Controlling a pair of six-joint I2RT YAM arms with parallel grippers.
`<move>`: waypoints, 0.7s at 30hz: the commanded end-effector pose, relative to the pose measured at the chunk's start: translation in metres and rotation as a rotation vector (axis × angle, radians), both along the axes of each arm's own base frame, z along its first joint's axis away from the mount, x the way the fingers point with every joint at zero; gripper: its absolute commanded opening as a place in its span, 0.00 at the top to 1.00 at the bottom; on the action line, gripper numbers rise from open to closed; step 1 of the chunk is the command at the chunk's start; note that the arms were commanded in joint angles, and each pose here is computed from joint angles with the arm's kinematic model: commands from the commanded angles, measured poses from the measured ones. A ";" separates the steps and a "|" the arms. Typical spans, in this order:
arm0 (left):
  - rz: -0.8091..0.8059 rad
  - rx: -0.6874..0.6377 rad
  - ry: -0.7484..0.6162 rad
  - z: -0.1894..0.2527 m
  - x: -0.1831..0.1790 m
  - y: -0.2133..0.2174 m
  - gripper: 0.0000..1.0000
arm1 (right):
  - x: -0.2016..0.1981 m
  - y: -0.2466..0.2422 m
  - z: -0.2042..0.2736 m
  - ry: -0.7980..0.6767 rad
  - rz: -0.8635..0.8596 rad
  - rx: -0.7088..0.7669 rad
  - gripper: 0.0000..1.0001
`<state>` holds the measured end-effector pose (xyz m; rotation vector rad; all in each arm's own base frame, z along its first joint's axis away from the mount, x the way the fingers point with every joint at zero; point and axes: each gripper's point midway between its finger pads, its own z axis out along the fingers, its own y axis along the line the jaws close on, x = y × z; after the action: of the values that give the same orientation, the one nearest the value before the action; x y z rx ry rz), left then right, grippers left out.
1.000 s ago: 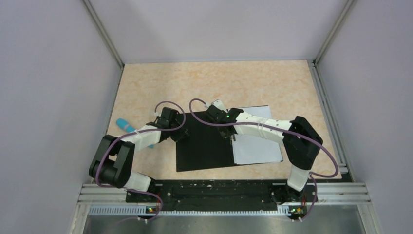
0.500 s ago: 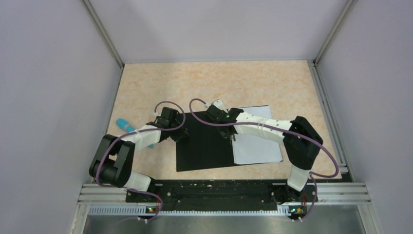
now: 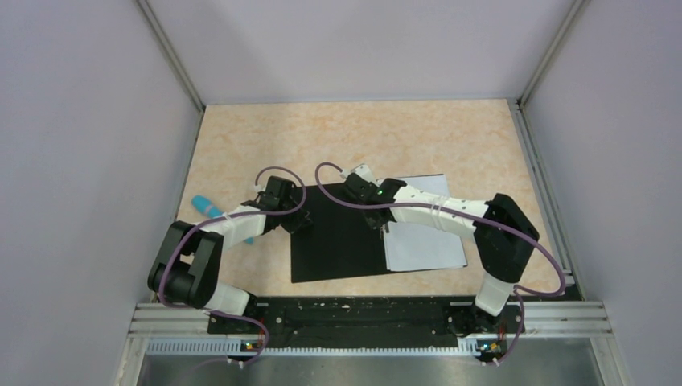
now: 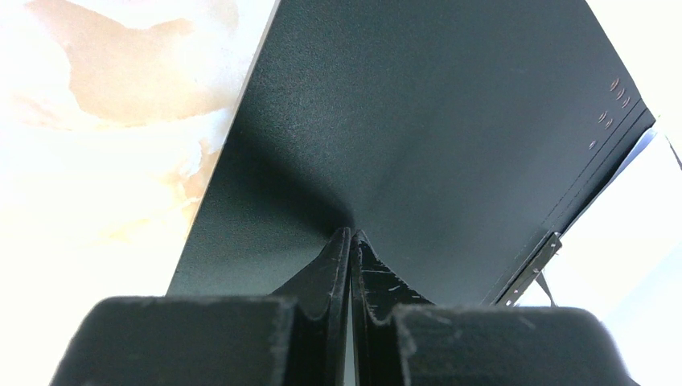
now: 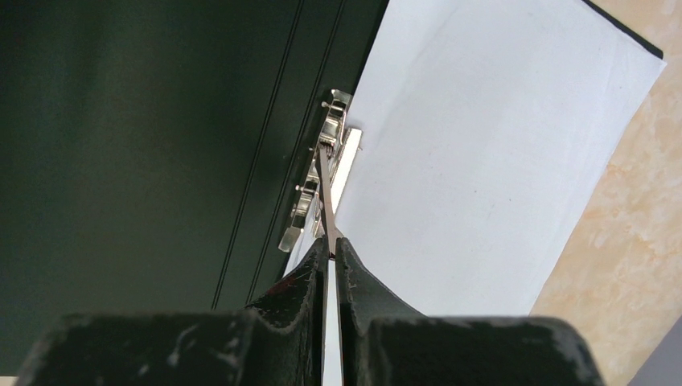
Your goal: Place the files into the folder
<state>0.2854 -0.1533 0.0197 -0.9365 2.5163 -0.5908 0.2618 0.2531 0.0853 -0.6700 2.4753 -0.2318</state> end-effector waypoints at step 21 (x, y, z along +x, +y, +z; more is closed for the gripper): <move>0.038 0.176 0.205 -0.052 -0.044 0.040 0.93 | -0.043 -0.025 -0.039 0.091 -0.035 0.041 1.00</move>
<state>0.2882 -0.1549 0.0195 -0.9428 2.5178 -0.6141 0.2410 0.2459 0.0621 -0.6039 2.5021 -0.1243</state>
